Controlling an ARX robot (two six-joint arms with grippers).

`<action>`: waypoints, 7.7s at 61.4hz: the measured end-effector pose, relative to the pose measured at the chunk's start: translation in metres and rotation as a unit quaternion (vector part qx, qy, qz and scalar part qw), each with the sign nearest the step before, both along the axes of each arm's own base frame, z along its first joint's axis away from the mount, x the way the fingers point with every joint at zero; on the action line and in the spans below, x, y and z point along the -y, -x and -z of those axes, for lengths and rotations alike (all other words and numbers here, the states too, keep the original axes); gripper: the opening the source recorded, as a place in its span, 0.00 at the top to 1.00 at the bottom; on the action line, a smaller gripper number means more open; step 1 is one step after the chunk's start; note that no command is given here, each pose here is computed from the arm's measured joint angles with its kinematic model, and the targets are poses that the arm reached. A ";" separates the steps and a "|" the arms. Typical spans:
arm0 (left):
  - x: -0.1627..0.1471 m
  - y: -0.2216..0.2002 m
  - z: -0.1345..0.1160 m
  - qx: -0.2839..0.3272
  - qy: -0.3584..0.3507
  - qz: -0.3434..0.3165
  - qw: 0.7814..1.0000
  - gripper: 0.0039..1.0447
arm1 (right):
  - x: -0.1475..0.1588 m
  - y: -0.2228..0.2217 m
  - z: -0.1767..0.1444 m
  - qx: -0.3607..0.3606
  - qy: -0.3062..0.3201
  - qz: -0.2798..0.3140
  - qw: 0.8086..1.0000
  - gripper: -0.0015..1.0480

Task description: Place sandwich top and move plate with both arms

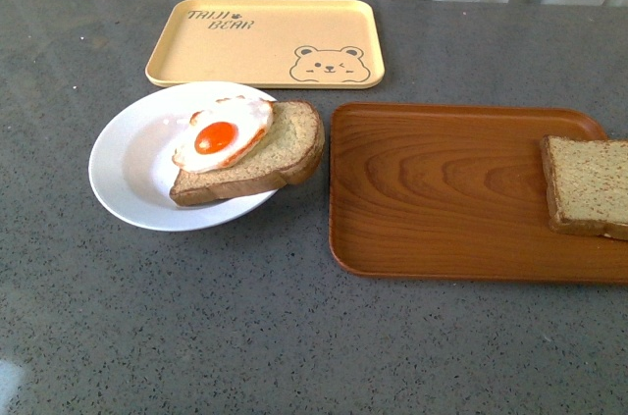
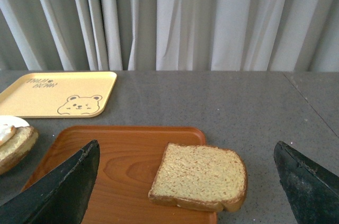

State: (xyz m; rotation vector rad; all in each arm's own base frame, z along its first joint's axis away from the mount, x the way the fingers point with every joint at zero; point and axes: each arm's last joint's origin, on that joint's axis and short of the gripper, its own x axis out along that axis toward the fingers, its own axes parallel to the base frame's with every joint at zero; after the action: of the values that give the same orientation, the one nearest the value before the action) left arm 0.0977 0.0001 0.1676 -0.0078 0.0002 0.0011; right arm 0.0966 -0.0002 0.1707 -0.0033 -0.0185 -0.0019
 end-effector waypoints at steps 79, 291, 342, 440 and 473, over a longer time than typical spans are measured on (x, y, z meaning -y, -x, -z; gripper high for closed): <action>0.000 0.000 0.000 0.000 0.000 0.000 1.000 0.08 | 0.041 -0.034 -0.015 -0.301 -0.147 -0.049 0.941 0.09; 0.000 0.000 0.000 0.000 0.000 0.000 1.000 0.08 | -0.198 -0.232 0.038 -0.360 -0.314 -0.217 0.851 0.98; 0.000 0.000 0.000 0.000 0.000 0.000 1.000 0.08 | -0.148 -0.210 0.020 -0.326 -0.304 -0.205 0.871 0.09; 0.000 0.000 0.000 0.000 0.000 0.000 1.000 0.08 | 0.000 -0.038 0.000 -0.005 -0.005 -0.002 1.000 0.98; 0.000 0.000 0.000 0.000 0.000 0.000 1.000 0.08 | 0.000 -0.020 -0.003 0.002 -0.005 -0.002 1.000 0.98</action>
State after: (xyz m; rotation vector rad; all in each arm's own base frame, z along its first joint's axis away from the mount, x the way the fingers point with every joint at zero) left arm 0.0977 0.0001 0.1676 -0.0078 0.0002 0.0011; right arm 0.1171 0.0003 0.1741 0.0059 -0.0227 0.0024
